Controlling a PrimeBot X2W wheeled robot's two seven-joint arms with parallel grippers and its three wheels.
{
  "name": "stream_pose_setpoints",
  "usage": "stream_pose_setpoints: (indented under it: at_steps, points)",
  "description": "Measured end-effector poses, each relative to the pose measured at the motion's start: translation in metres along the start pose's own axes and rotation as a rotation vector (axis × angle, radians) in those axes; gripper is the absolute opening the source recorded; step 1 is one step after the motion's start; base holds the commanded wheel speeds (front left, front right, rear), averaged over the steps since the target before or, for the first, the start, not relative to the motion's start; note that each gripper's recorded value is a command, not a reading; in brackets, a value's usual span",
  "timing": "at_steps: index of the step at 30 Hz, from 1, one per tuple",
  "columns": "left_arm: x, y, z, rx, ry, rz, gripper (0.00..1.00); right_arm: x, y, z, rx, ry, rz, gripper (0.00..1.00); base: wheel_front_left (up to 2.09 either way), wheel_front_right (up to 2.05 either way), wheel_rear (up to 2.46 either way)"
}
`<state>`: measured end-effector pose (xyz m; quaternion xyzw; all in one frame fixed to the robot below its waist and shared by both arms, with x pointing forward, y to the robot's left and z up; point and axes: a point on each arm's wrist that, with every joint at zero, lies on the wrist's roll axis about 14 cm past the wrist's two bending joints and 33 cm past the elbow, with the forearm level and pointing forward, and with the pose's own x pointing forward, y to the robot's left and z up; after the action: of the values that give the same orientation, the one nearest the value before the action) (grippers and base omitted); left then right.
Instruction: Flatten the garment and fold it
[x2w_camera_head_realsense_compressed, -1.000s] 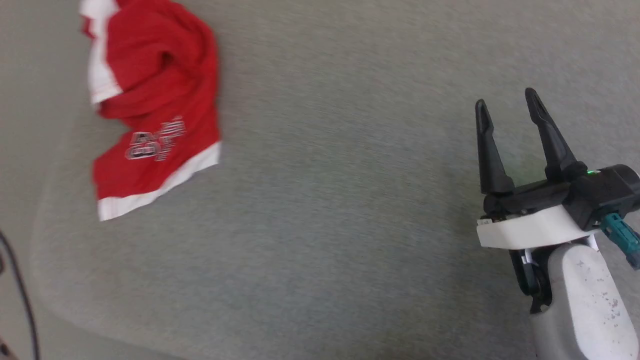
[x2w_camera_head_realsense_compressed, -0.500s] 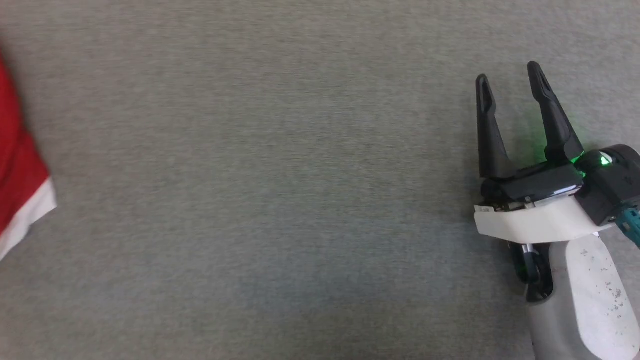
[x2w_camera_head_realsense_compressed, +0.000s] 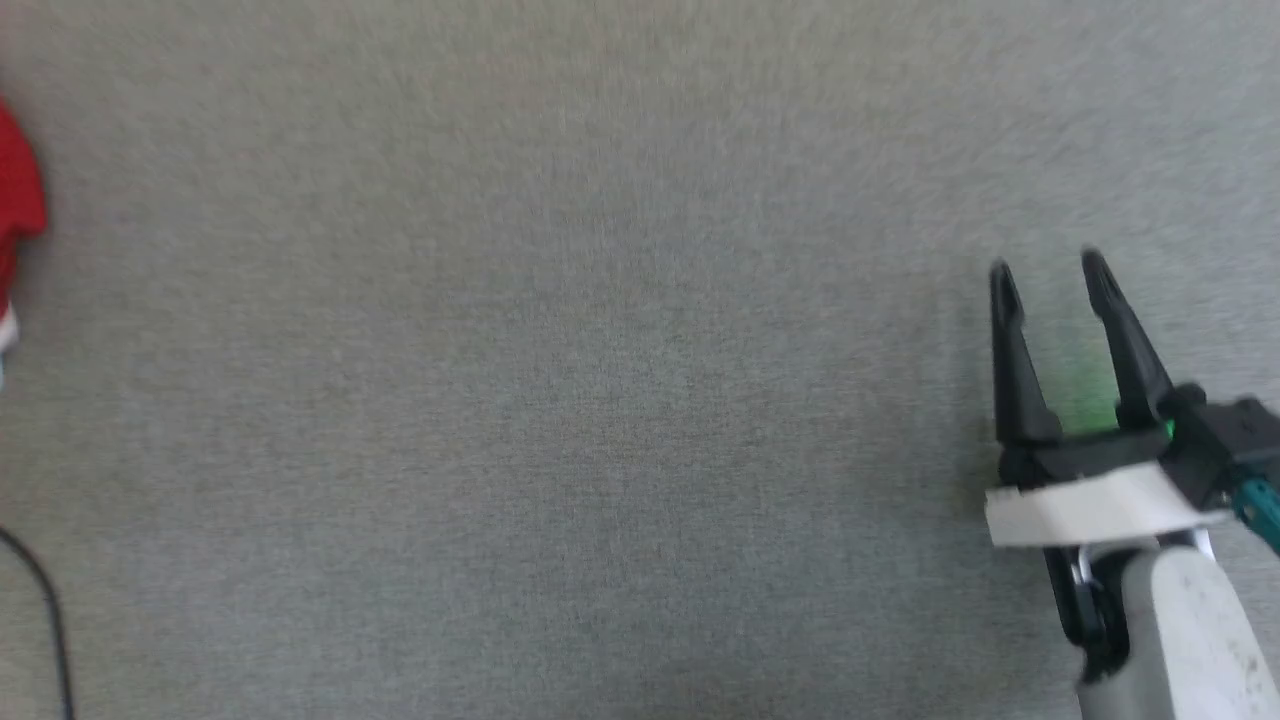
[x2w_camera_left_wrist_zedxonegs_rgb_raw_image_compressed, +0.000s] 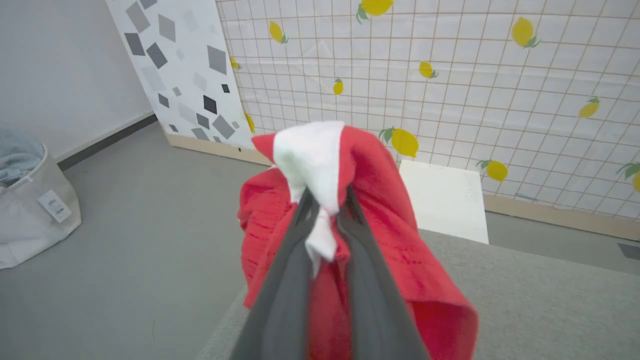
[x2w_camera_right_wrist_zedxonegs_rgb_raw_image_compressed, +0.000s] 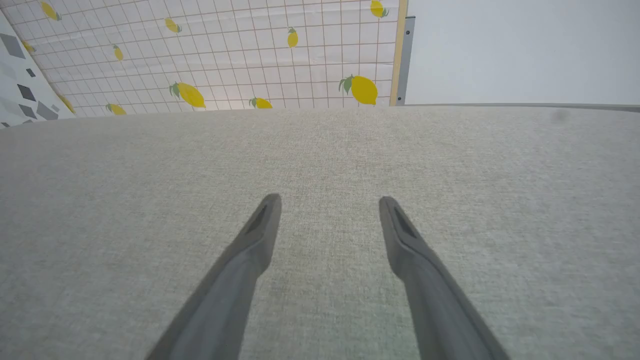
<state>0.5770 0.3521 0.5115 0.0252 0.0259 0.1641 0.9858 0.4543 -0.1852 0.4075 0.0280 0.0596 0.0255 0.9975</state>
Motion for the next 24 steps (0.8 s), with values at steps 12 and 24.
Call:
stream_pose_setpoints:
  at_steps: [12,24]
  points:
    - [-0.078,-0.098,0.181,-0.093,-0.511,-0.336,0.00,-0.068,-0.004,0.061,0.000,-0.125,-0.032,1.00,0.00,0.00,0.00]
    - [-0.192,-0.264,0.219,-0.315,-0.489,-0.817,0.00,-0.121,-0.012,0.110,-0.011,-0.265,-0.072,1.00,0.00,0.00,0.00]
